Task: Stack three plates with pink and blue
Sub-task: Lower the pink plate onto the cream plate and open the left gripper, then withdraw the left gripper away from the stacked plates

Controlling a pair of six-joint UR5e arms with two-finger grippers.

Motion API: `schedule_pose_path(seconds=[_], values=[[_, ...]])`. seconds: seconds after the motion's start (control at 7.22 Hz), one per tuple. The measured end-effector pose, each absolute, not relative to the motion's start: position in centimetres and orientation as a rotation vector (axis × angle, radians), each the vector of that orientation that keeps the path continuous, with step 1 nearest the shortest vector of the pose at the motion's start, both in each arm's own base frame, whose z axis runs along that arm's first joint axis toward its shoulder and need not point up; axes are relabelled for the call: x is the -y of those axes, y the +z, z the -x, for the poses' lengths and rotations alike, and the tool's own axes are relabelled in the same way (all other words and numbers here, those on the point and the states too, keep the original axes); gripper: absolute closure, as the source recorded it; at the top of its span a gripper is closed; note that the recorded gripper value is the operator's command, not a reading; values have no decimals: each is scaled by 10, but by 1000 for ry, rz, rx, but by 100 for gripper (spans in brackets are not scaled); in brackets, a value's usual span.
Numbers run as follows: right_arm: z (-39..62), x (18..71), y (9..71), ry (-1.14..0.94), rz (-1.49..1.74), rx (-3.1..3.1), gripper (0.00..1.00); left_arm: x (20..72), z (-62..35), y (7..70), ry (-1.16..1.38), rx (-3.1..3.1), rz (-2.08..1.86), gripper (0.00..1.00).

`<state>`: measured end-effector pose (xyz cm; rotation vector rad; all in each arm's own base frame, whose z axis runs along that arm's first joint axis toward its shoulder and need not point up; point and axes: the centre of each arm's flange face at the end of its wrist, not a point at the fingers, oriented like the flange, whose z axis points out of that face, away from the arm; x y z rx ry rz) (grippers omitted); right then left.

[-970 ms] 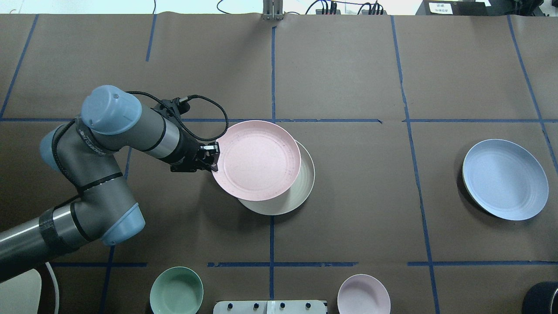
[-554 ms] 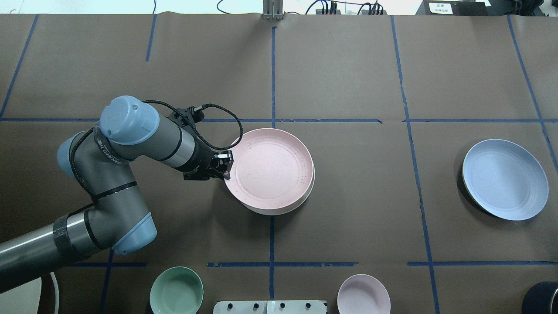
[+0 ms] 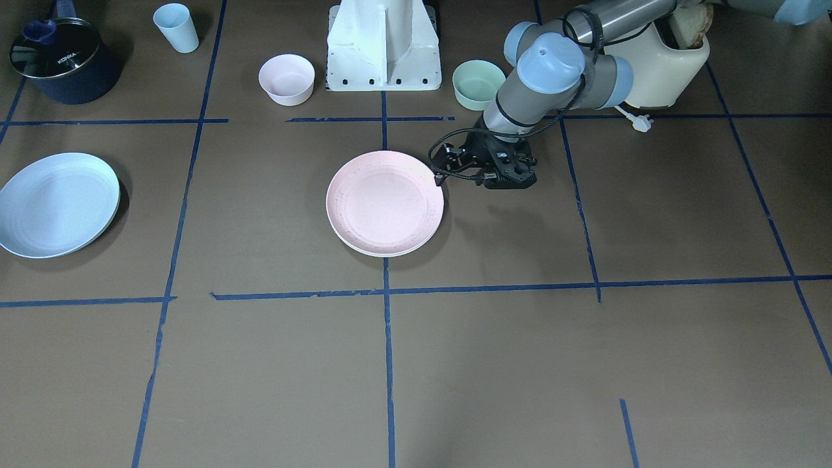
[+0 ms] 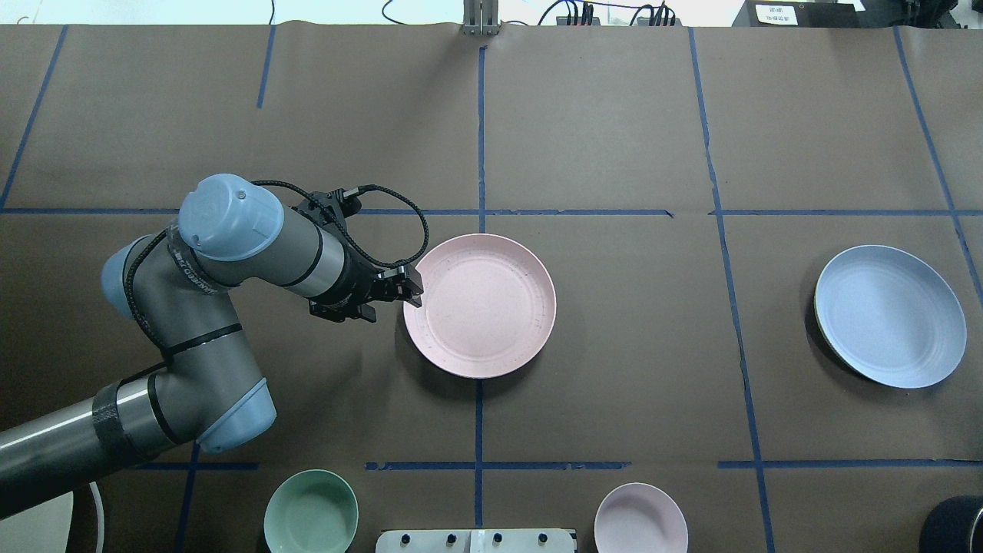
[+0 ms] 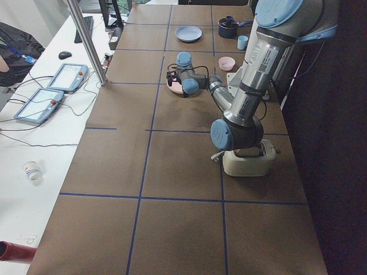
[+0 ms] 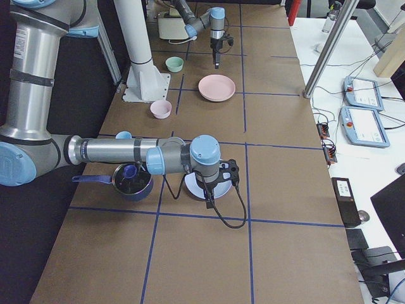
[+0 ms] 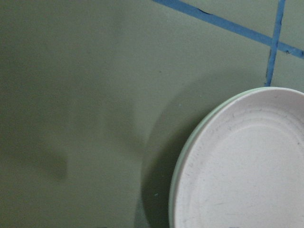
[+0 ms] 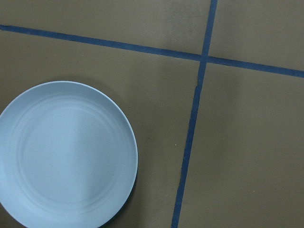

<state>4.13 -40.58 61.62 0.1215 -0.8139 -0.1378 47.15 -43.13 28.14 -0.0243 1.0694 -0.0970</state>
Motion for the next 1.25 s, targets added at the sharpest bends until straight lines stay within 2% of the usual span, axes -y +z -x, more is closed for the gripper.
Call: schedule_pose_path(seconds=[0.42,0.83,1.25], values=[[-40,407,614,-141,-123,823,0,440,-342,320,175,-901,-70,0],[-38,408,613,-145,-124,826,0,435,-164,431,310,-837,-117,0],[-37,408,613,-148,-123,832,0,409,-3,550,221,-816,-121,0]])
